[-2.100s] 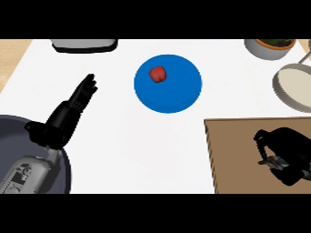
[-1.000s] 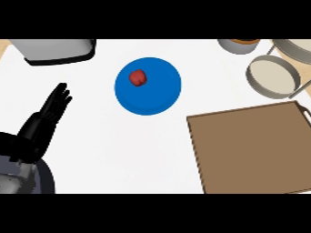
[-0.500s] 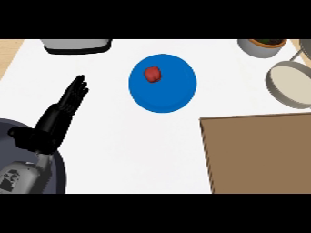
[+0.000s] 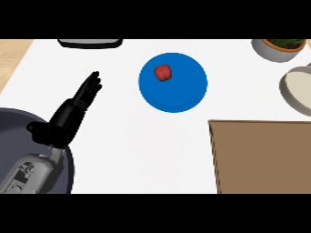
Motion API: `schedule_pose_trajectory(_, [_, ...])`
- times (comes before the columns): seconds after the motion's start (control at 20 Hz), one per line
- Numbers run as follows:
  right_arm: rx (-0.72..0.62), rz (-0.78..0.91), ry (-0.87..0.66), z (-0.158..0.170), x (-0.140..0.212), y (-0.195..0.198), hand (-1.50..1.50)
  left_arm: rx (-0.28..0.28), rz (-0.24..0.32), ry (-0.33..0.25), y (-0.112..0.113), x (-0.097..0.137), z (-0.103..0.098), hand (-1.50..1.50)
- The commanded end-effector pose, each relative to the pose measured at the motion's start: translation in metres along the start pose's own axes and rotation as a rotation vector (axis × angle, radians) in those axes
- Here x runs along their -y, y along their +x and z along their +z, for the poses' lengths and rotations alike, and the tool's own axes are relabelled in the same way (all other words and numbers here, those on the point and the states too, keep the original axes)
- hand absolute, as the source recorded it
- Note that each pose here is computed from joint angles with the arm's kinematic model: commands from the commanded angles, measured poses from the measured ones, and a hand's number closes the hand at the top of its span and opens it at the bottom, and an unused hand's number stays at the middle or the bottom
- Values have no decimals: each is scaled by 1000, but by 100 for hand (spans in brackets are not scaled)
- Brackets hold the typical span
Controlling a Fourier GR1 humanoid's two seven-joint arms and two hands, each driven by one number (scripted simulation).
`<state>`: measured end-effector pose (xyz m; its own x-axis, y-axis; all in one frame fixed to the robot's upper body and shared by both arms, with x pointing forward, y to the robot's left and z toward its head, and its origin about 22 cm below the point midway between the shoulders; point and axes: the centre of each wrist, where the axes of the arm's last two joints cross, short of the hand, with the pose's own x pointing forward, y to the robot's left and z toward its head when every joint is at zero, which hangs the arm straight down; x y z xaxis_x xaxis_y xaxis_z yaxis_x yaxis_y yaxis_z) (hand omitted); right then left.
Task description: Pick the eggplant from the tray and place it in the tiered basket
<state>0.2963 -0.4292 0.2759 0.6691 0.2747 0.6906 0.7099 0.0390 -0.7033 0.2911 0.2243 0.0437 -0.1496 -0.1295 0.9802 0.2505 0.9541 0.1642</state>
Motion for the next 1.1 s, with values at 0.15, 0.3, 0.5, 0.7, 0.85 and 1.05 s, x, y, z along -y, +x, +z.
schedule_pose_trajectory(0.15, [-132, 39, 92, -19, -28, 24, 150, -135, 45, 15, -46, 10, 23, 0])
schedule_pose_trajectory(0.3, [-136, 23, 93, -28, -51, 18, 150, -128, 79, -2, -35, 15, 10, 0])
schedule_pose_trajectory(0.5, [-162, 36, 110, -46, -58, 17, 150, -133, 71, -10, -37, 18, 16, 0])
schedule_pose_trajectory(0.7, [-146, -18, 129, -40, -72, 30, 150, -125, 56, -12, -43, 21, 18, 0])
schedule_pose_trajectory(0.85, [-142, -91, 170, -38, -78, 37, 150, -124, 59, -1, -41, 14, 16, 0])
schedule_pose_trajectory(1.05, [-185, -175, 233, -33, -100, 31, 150, -125, 63, 4, -32, 11, 7, 0])
